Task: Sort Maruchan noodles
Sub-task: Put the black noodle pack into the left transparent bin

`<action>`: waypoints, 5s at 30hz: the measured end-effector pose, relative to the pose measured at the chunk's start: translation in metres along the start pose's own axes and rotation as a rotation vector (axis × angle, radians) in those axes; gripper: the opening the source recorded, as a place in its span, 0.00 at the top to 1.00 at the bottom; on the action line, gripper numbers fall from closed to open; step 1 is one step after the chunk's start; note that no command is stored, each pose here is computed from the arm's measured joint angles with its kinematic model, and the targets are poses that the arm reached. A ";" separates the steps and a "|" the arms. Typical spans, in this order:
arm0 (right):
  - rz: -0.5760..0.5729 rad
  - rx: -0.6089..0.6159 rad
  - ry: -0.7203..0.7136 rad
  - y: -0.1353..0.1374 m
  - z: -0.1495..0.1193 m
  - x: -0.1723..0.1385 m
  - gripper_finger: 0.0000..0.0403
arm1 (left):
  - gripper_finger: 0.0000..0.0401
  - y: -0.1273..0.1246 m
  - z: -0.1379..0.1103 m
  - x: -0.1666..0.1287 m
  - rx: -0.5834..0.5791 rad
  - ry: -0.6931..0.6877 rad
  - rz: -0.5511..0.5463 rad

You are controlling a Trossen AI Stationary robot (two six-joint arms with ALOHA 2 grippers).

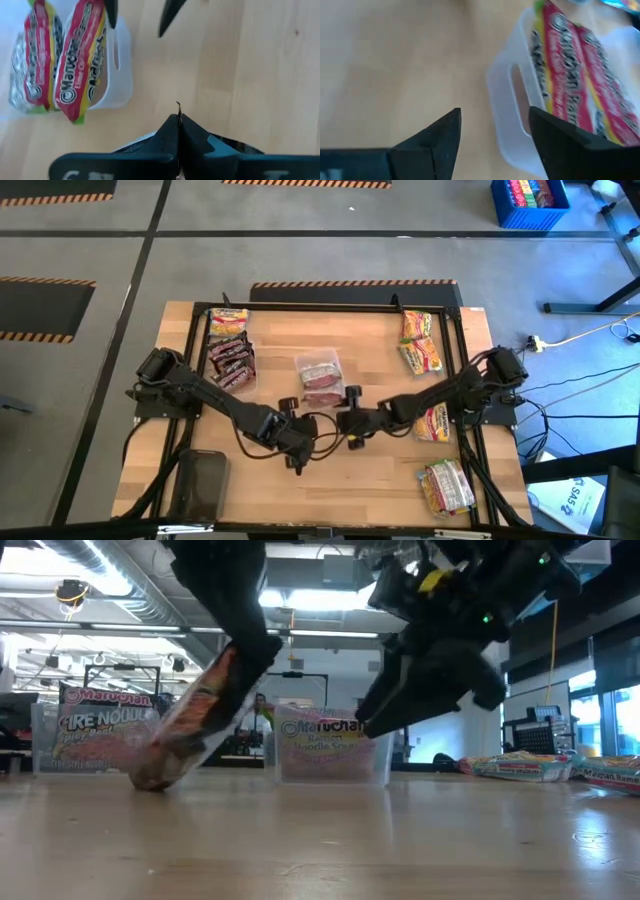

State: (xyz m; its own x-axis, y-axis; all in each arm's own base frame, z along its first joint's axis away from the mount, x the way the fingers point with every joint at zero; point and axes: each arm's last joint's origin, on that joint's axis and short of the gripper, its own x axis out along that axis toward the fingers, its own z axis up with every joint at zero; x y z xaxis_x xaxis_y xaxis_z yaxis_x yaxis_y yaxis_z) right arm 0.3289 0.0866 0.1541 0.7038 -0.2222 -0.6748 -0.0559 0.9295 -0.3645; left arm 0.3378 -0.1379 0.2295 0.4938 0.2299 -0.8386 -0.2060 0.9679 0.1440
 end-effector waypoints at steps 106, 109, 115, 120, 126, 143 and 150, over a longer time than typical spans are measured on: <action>0.312 0.821 0.041 -0.002 -0.006 0.025 0.25 | 0.68 -0.014 -0.095 0.067 -0.021 -0.219 -0.085; 0.383 0.874 0.057 -0.004 -0.013 0.027 0.25 | 0.68 -0.016 -0.096 0.066 -0.009 -0.228 -0.081; 0.516 0.960 0.037 -0.003 -0.023 0.044 0.25 | 0.68 -0.019 -0.089 0.059 0.003 -0.257 -0.092; 0.590 0.968 0.013 0.002 -0.023 0.052 0.25 | 0.68 -0.026 -0.079 0.034 0.028 -0.243 -0.210; 0.616 0.972 0.015 0.000 -0.023 0.053 0.25 | 0.68 -0.046 -0.098 0.025 0.048 -0.184 -0.319; 0.651 0.991 -0.024 0.001 -0.018 0.052 0.25 | 0.68 -0.044 -0.104 0.064 0.036 -0.198 -0.156; 0.706 0.977 -0.069 0.013 -0.009 0.045 0.25 | 0.68 -0.036 -0.097 0.069 0.027 -0.210 -0.133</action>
State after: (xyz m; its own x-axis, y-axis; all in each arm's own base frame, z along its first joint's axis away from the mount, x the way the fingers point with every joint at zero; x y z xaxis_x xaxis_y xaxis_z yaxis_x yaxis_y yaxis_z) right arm 0.3534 0.0860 0.1128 0.7721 0.4132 -0.4828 0.0948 0.6764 0.7304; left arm 0.2974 -0.1669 0.1156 0.6806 0.1135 -0.7238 -0.1061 0.9928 0.0560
